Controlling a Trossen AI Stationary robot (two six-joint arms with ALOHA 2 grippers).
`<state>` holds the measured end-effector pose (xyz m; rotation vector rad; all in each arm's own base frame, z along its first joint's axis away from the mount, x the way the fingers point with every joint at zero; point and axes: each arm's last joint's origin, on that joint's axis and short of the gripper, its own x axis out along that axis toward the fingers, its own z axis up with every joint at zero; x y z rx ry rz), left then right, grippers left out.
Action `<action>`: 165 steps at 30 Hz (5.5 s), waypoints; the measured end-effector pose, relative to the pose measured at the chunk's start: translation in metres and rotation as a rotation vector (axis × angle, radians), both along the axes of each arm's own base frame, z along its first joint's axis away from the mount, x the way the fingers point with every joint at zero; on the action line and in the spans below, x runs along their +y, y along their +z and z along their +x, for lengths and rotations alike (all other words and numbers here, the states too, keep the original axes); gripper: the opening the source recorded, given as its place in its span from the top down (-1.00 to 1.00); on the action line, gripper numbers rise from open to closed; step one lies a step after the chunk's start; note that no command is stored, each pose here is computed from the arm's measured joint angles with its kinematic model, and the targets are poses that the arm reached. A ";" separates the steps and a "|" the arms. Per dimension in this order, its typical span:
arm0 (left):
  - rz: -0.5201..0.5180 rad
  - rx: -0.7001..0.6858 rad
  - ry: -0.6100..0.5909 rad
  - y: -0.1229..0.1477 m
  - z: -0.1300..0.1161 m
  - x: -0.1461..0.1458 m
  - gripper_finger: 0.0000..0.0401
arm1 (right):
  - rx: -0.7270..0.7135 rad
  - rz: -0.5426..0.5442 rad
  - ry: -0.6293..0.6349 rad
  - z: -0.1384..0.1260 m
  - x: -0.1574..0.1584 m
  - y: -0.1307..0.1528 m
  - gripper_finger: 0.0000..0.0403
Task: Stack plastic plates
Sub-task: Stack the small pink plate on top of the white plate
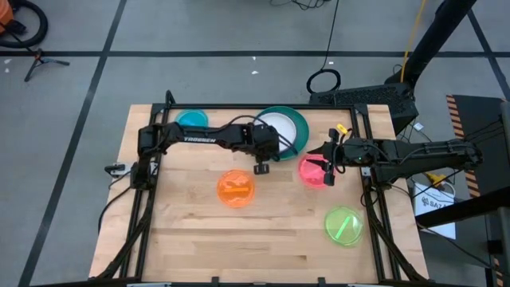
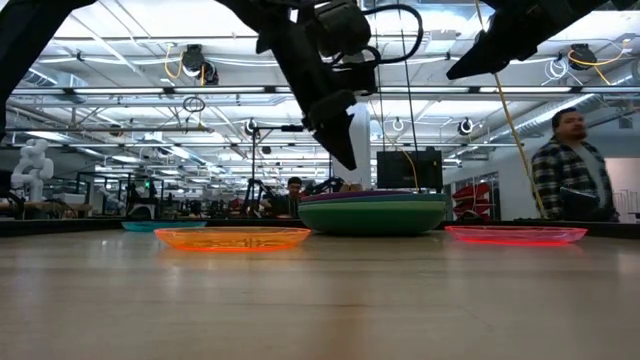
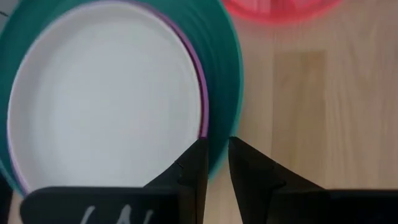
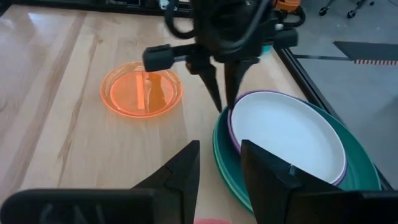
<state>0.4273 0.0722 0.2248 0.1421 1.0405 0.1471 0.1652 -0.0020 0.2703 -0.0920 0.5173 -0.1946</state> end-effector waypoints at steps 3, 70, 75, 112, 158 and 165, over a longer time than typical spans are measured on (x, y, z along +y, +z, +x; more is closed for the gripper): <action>0.006 0.064 -0.009 -0.002 -0.004 -0.007 0.64 | -0.008 0.027 -0.016 0.000 0.000 0.000 0.46; 0.197 -0.420 0.116 0.064 -0.246 -0.080 0.64 | 0.954 0.583 -0.684 0.114 0.039 -0.057 0.46; 0.201 -0.418 0.110 0.064 -0.246 -0.080 0.64 | 1.027 0.540 -0.651 0.123 0.041 -0.079 0.46; 0.197 -0.370 0.117 0.060 -0.249 -0.080 0.64 | 1.130 0.271 -0.658 0.139 0.026 -0.130 0.98; 0.190 -0.350 0.127 0.058 -0.251 -0.079 0.64 | 1.075 -0.109 -0.402 0.168 0.038 -0.016 1.00; 0.190 -0.351 0.126 0.058 -0.251 -0.079 0.64 | 0.965 -0.112 -0.292 0.189 0.012 -0.018 1.00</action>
